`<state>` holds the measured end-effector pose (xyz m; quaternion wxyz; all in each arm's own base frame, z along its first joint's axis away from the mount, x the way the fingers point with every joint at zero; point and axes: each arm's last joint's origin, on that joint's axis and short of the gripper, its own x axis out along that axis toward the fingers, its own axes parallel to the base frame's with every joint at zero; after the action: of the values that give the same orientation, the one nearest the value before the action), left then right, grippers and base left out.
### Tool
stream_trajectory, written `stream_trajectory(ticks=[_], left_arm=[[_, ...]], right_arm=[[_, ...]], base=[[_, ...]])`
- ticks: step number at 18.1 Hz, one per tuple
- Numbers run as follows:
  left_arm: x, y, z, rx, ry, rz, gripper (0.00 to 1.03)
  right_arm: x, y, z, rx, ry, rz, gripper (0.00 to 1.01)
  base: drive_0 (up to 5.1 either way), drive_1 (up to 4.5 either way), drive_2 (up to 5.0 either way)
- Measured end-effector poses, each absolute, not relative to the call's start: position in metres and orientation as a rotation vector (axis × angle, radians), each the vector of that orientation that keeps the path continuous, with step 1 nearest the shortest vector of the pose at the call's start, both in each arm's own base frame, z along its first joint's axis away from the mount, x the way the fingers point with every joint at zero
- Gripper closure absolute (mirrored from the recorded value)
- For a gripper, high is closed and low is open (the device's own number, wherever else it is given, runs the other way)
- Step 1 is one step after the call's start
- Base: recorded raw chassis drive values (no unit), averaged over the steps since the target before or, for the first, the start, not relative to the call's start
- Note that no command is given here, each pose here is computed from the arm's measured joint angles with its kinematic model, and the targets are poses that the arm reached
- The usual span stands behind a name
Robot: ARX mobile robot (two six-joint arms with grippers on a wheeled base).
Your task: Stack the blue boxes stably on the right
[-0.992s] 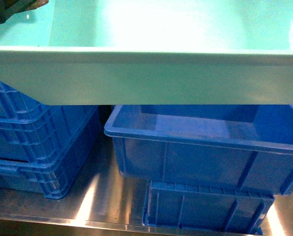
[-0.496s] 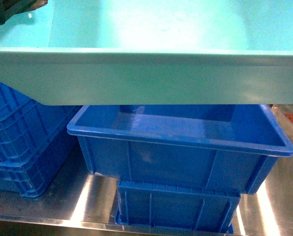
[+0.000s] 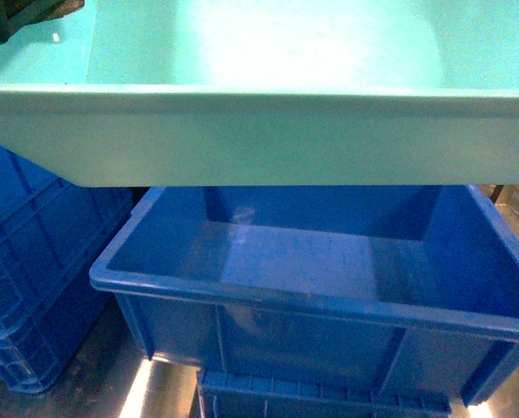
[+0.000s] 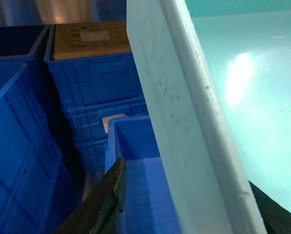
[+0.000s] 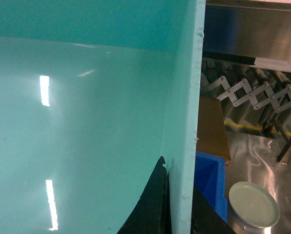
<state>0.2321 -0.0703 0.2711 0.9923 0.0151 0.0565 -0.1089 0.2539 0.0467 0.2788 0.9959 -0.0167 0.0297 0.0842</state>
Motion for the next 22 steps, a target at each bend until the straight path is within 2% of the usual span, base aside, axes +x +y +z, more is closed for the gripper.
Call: stream_trajectory(ticks=[6, 22], left_arm=[[0.2322, -0.0702, 0.2713, 0.030, 0.111, -0.218, 0.53], [0.2330, -0.0704, 0.2687, 0.032, 0.121, -0.218, 0.53]], right_arm=[[0.2545, 0.0468, 0.2782, -0.034, 0.061, 0.169, 0.99], [0.2549, 0.0468, 0.2772, -0.034, 0.066, 0.169, 0.99]], base=[[0.0, 4.10, -4.1], [0.0, 0.46, -0.5]])
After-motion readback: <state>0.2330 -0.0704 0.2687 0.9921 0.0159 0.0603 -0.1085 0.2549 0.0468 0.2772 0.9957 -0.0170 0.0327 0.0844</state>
